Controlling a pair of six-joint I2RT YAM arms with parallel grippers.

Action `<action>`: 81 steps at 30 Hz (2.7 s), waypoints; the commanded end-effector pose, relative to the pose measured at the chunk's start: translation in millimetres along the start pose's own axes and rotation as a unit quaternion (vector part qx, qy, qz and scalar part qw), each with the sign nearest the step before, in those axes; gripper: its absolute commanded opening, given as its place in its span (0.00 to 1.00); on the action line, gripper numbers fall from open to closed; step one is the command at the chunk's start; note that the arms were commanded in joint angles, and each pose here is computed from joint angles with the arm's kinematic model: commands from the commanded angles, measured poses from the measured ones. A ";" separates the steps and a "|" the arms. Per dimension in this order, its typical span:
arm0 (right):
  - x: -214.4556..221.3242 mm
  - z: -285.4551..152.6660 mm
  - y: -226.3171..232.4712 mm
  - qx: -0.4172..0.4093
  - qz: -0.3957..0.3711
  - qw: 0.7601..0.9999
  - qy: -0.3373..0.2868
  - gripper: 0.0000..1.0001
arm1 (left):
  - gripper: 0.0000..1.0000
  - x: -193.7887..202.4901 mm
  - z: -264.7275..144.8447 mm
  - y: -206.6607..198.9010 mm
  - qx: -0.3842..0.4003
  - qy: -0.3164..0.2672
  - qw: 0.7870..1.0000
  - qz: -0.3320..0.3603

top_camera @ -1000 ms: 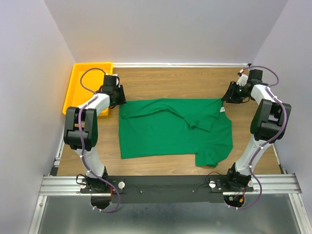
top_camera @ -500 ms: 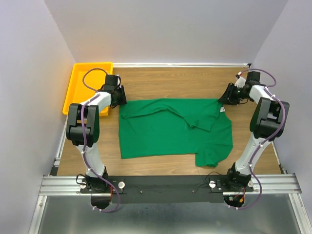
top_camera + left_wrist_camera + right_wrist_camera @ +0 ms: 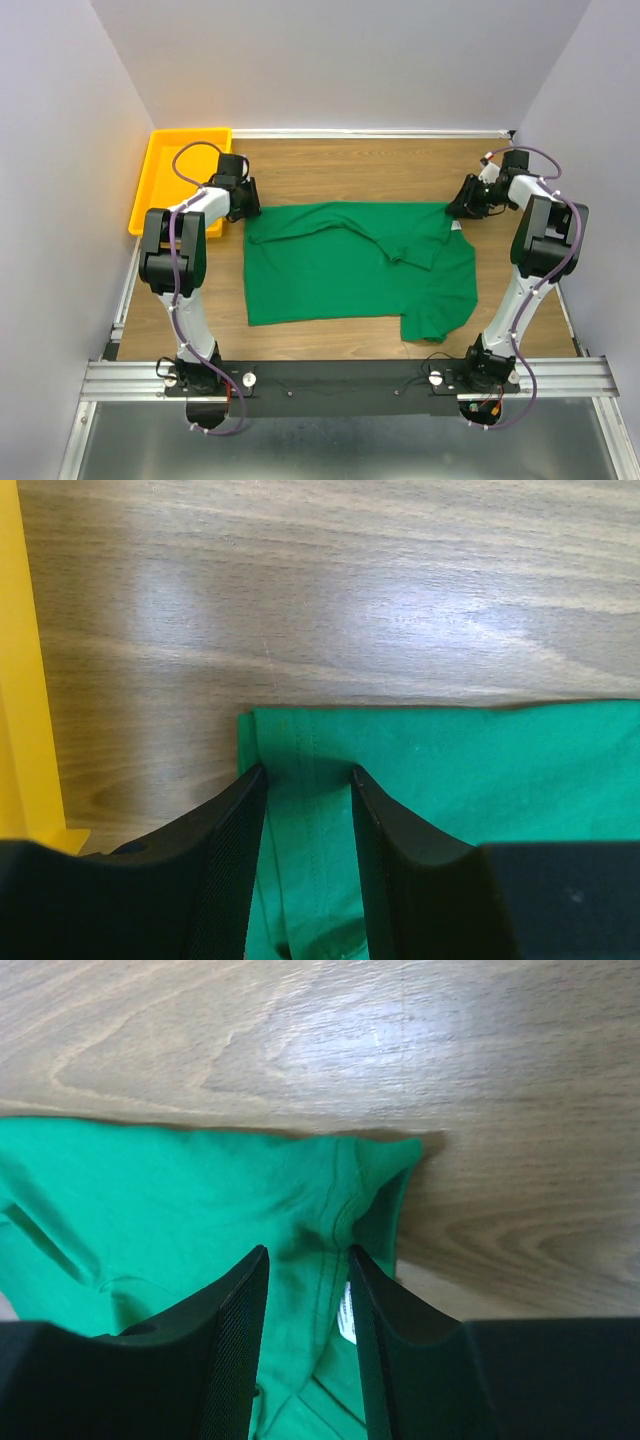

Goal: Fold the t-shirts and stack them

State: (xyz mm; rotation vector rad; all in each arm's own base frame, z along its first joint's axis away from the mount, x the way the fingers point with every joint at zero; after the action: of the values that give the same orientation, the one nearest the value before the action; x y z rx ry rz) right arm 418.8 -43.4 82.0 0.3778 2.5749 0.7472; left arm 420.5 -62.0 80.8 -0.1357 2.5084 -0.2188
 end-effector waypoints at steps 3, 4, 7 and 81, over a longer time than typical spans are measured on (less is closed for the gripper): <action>-19.1 3.1 -3.2 0.008 -0.010 1.000 -0.023 0.44 | 0.47 -6.8 2.6 -2.8 0.014 0.000 1.000 0.002; -20.3 3.5 -2.9 0.006 -0.010 1.000 -0.024 0.43 | 0.47 -7.1 3.5 -2.0 0.014 0.000 1.000 0.002; -26.3 4.9 -2.2 0.003 -0.012 1.000 -0.029 0.27 | 0.47 -7.3 5.4 -2.6 0.014 0.002 1.000 0.003; -97.4 24.9 -22.9 0.063 -0.076 0.991 -0.091 0.01 | 0.20 -49.3 26.2 -14.7 0.035 0.015 0.999 -0.013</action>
State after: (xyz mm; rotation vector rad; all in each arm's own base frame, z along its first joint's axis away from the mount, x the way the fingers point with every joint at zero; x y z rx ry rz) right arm 506.5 -81.0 88.3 0.2814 2.4508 0.5176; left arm 471.9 -72.5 87.9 -0.1669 2.5254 -0.2855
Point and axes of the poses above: each gripper's point midway between its finger pads, its own z axis out along the fingers, its own y axis along the line the jaws close on, x = y × z, the point moved 6 cm from there along -z, back along the fingers, and after that the axes turned 4 degrees about z, right-handed, at the moved point
